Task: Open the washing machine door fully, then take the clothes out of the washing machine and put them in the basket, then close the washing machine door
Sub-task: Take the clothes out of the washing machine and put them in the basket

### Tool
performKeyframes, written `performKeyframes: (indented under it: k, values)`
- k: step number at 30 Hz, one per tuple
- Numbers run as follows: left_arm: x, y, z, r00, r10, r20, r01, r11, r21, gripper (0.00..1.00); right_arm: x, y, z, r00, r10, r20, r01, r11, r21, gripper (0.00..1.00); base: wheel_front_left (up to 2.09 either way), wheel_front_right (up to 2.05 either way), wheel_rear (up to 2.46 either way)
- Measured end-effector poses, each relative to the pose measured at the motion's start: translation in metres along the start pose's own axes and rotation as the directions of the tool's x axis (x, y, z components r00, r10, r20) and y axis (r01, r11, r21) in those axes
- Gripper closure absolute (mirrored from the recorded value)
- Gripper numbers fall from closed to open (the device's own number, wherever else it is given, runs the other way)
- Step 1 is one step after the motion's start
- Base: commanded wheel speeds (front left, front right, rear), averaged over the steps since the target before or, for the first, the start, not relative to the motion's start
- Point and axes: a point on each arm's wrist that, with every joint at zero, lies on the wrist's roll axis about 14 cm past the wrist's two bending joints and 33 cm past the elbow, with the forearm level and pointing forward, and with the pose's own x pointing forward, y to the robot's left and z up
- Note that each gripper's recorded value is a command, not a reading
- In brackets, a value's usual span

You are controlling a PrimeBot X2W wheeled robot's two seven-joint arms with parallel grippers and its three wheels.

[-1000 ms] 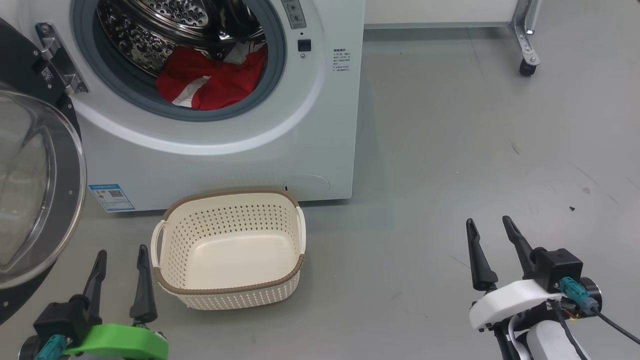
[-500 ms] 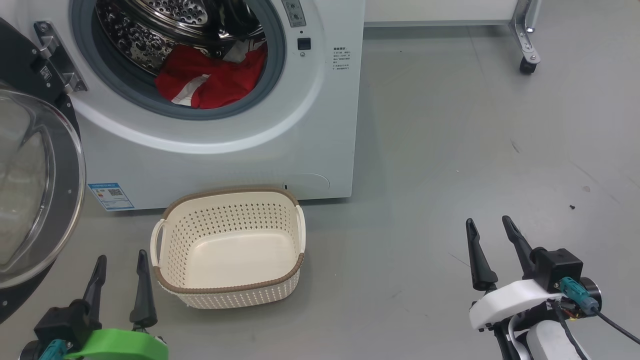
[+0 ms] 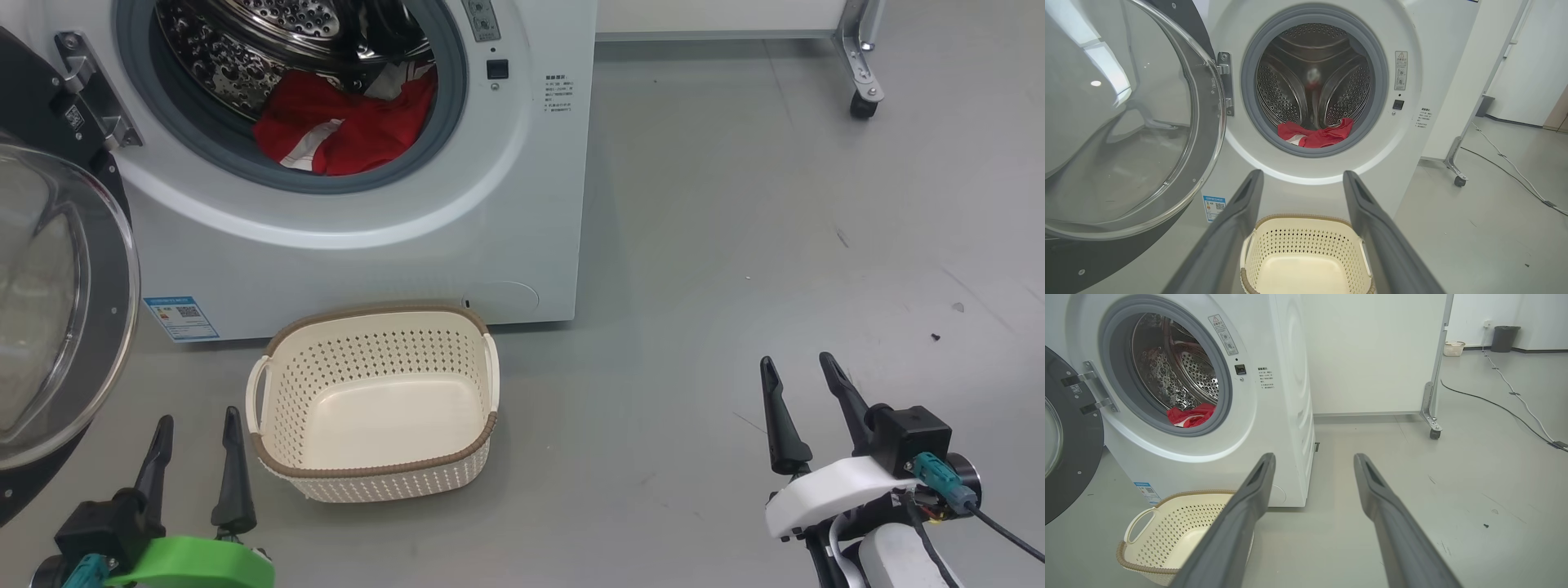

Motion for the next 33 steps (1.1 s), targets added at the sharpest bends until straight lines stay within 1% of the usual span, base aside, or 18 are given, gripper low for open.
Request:
performKeyframes:
  k: [16, 22, 33]
  values:
    - [0.000, 0.000, -0.001, 1.000, 0.000, -0.002, 0.000, 1.000, 0.001, 0.00, 0.001, 0.001, -0.002, 1.000, 0.000, -0.004, 0.000, 1.000, 0.006, 0.00, 0.00, 0.00, 0.00]
    - [0.000, -0.008, -0.003, 1.000, -0.030, -0.008, 0.030, 0.999, -0.010, 0.00, 0.001, 0.001, -0.002, 1.000, -0.001, -0.005, 0.001, 1.000, 0.008, 0.00, 0.05, -0.05, 0.00]
    - [0.000, -0.010, -0.002, 0.999, -0.037, -0.003, 0.037, 0.999, -0.022, 0.00, 0.002, 0.002, -0.003, 1.000, -0.001, -0.005, 0.001, 1.000, 0.010, 0.00, 0.30, -0.30, 0.00]
